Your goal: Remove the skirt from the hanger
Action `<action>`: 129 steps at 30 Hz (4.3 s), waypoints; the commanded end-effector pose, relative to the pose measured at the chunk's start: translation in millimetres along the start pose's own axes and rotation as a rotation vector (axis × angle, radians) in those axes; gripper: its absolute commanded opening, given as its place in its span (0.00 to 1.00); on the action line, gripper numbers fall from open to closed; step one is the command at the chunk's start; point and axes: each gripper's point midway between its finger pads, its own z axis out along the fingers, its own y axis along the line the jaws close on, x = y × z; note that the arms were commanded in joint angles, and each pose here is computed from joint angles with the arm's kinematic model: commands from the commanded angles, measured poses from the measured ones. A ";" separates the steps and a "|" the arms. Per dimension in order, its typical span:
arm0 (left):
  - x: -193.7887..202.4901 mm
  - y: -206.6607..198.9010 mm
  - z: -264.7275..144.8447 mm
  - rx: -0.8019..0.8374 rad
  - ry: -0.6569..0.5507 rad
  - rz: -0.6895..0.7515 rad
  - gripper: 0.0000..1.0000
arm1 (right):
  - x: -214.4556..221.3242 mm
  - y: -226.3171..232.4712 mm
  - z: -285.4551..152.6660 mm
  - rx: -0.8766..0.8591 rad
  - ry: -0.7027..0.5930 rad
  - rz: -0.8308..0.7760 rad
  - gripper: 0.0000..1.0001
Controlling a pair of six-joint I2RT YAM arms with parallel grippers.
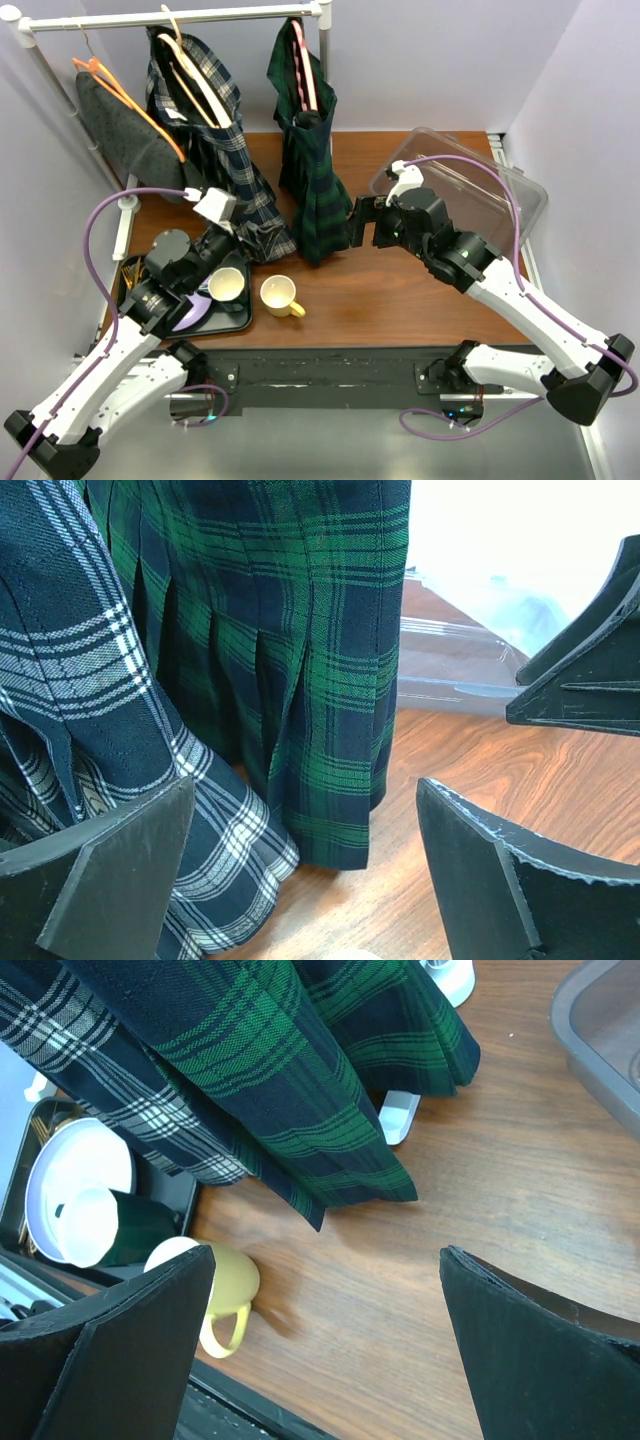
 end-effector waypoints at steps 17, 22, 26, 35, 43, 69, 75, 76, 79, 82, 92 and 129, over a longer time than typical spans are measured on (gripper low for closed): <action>-196.9 -11.8 73.6 -0.049 -0.279 -0.232 0.64 | 4.0 49.6 -27.1 -0.325 -0.003 0.007 0.86; -225.5 -9.7 121.4 -0.058 -0.347 -0.256 0.56 | 0.4 62.6 -39.3 -0.409 -0.020 0.010 0.83; -226.8 -8.3 162.2 -0.053 -0.346 -0.265 0.54 | -4.2 72.8 -48.8 -0.472 -0.031 0.024 0.81; -206.0 5.9 229.9 -0.027 -0.275 -0.319 0.50 | -10.8 70.1 -66.3 -0.479 -0.071 0.003 0.81; -188.5 18.0 237.5 -0.068 -0.246 -0.290 0.50 | -16.0 64.9 -72.8 -0.463 -0.106 -0.020 0.81; -207.5 50.8 198.7 -0.108 -0.286 -0.297 0.56 | -15.8 63.6 -72.0 -0.457 -0.111 -0.022 0.83; -190.0 43.6 214.8 0.006 -0.231 -0.334 0.53 | -15.7 63.1 -73.8 -0.458 -0.113 -0.019 0.83; -188.2 40.9 216.8 0.029 -0.223 -0.336 0.53 | -15.4 63.0 -73.3 -0.458 -0.112 -0.019 0.83; -180.2 34.4 226.1 0.085 -0.199 -0.337 0.52 | -14.1 62.7 -72.4 -0.455 -0.108 -0.021 0.84; -177.2 30.1 232.2 0.121 -0.187 -0.341 0.50 | -14.7 62.8 -71.8 -0.455 -0.111 -0.022 0.84; -180.7 36.3 236.4 0.121 -0.199 -0.353 0.40 | -14.3 62.7 -70.8 -0.455 -0.111 -0.024 0.84; -249.4 45.8 202.0 0.066 -0.418 -0.526 0.00 | -22.0 65.5 -78.2 -0.466 -0.134 -0.011 0.84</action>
